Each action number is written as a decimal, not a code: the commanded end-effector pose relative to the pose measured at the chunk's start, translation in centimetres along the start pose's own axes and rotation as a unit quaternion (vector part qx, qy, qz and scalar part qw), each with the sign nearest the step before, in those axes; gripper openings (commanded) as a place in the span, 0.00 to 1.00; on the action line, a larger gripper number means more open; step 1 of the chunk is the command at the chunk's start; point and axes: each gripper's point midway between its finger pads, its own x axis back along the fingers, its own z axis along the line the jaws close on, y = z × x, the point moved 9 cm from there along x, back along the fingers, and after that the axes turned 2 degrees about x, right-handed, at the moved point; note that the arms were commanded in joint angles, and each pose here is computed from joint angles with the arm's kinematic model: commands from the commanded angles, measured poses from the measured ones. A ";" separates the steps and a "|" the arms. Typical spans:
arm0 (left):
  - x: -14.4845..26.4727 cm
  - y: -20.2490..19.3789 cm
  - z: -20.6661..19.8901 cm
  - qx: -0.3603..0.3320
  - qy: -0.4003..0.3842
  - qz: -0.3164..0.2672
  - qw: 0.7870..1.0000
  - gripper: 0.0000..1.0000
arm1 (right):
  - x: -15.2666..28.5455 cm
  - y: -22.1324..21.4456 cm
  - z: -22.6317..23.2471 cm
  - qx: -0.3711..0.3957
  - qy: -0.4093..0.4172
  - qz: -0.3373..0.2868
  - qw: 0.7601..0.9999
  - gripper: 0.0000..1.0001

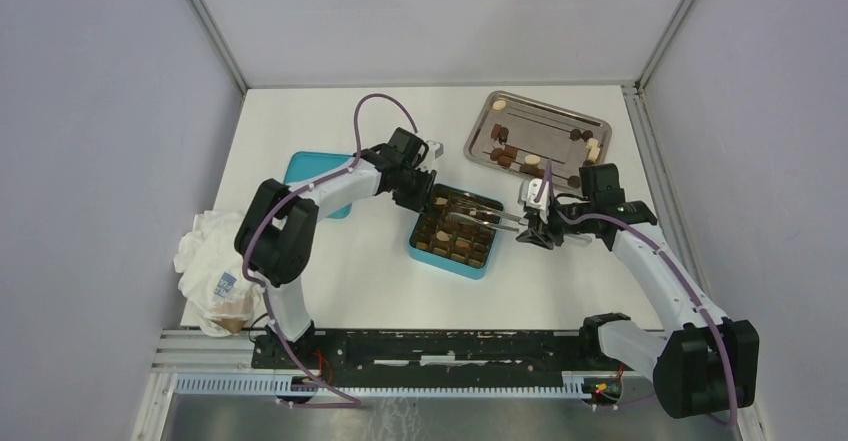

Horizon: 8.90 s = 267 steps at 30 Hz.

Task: Pack the chocolate
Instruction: Place the fake chocolate in the packing box, then pick up the fake chocolate from the plate.

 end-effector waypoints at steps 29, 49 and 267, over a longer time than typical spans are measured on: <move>10.6 2.1 -3.5 -0.111 0.083 -0.321 0.937 0.02 | 0.3 2.7 2.2 0.079 0.086 -0.073 0.990 0.00; 4.4 2.1 -4.0 -0.067 -0.013 -0.179 0.982 0.02 | -1.3 2.1 1.7 0.086 0.044 -0.016 0.995 0.00; 17.3 1.2 -3.6 -0.078 0.029 -0.355 0.931 0.97 | 8.5 1.2 -13.4 -0.072 -0.129 0.127 0.981 0.00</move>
